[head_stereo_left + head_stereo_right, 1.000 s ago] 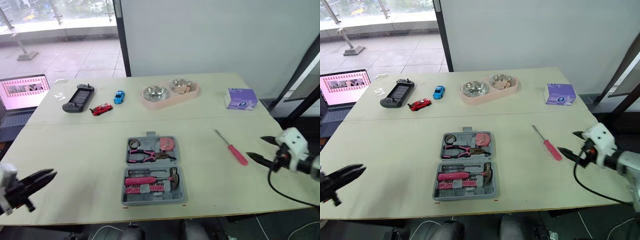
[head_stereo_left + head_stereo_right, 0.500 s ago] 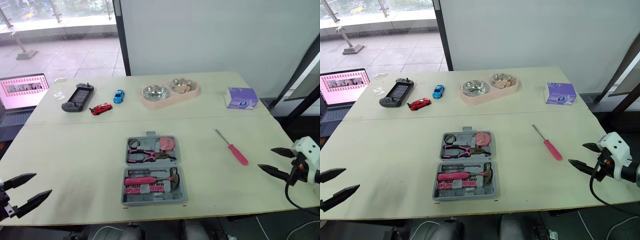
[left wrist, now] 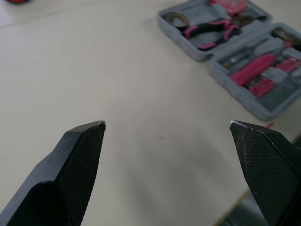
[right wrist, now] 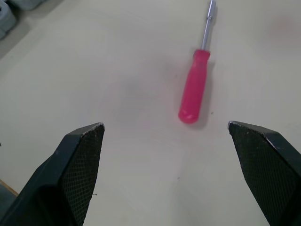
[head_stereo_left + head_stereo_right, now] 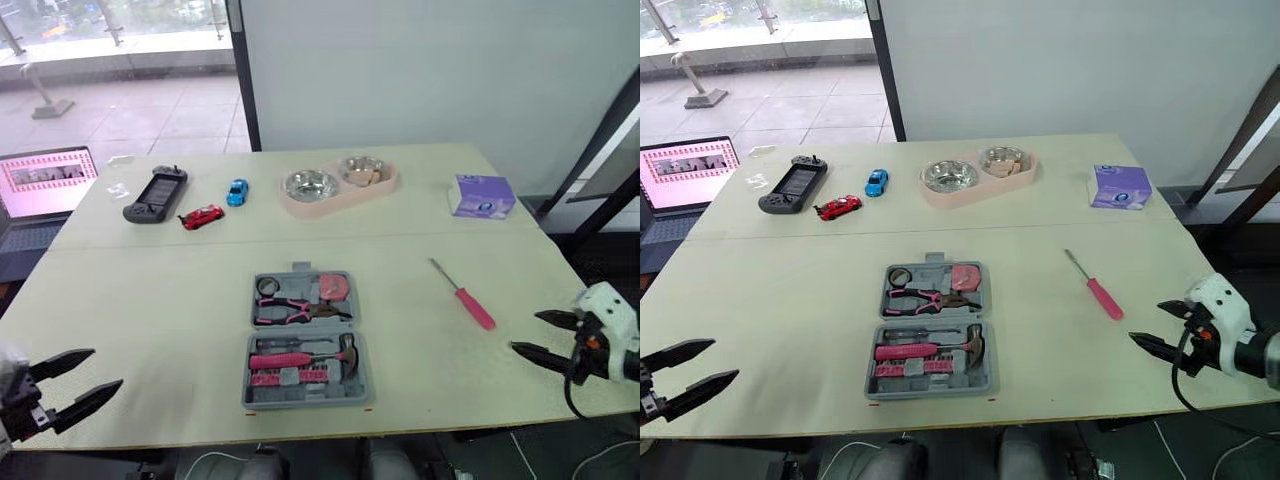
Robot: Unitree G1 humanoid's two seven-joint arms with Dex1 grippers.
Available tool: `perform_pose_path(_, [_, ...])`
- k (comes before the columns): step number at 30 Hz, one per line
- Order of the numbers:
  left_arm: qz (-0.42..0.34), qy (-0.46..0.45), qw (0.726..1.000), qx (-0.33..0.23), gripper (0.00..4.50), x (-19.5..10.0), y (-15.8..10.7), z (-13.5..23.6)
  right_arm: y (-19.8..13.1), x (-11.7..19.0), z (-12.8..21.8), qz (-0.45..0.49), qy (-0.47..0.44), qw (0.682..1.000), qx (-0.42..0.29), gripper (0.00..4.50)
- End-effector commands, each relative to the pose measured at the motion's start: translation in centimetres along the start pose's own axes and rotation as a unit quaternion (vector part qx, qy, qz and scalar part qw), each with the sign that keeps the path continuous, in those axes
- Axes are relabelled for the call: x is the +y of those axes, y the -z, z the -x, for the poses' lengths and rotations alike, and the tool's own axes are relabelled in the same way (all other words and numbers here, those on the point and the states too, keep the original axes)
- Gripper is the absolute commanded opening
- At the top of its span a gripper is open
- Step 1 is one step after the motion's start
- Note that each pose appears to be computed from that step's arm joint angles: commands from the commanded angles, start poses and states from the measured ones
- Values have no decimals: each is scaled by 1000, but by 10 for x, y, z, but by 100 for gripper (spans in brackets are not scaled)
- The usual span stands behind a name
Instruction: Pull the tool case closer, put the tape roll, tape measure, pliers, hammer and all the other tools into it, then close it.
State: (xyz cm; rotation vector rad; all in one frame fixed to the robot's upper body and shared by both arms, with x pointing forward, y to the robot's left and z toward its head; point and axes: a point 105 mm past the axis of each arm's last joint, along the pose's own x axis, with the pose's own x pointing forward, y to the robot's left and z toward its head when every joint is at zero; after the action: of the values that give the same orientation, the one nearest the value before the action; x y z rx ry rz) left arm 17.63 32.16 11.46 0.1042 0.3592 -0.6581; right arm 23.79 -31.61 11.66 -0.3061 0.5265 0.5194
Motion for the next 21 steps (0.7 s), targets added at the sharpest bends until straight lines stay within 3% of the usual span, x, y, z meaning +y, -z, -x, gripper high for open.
perform_pose_path(1, [-18,37,999,-21,443,-13,-22,-16,-13,9,-19,-20,42,999,-10,450])
perform_pose_path(7, [-39,71,996,-37,443,-28,-34,-44,-33,13,-74,-71,128,989,-8,450])
perform_pose_path(11, [-44,93,994,-42,443,-37,-41,-54,-45,-4,-107,-147,175,973,-2,450])
perform_pose_path(14, [-51,97,993,-46,443,-40,-46,-58,-46,-18,-117,-180,198,963,20,450])
perform_pose_path(21, [-60,110,990,-58,443,-56,-56,-59,-32,-37,-123,-141,205,965,84,450])
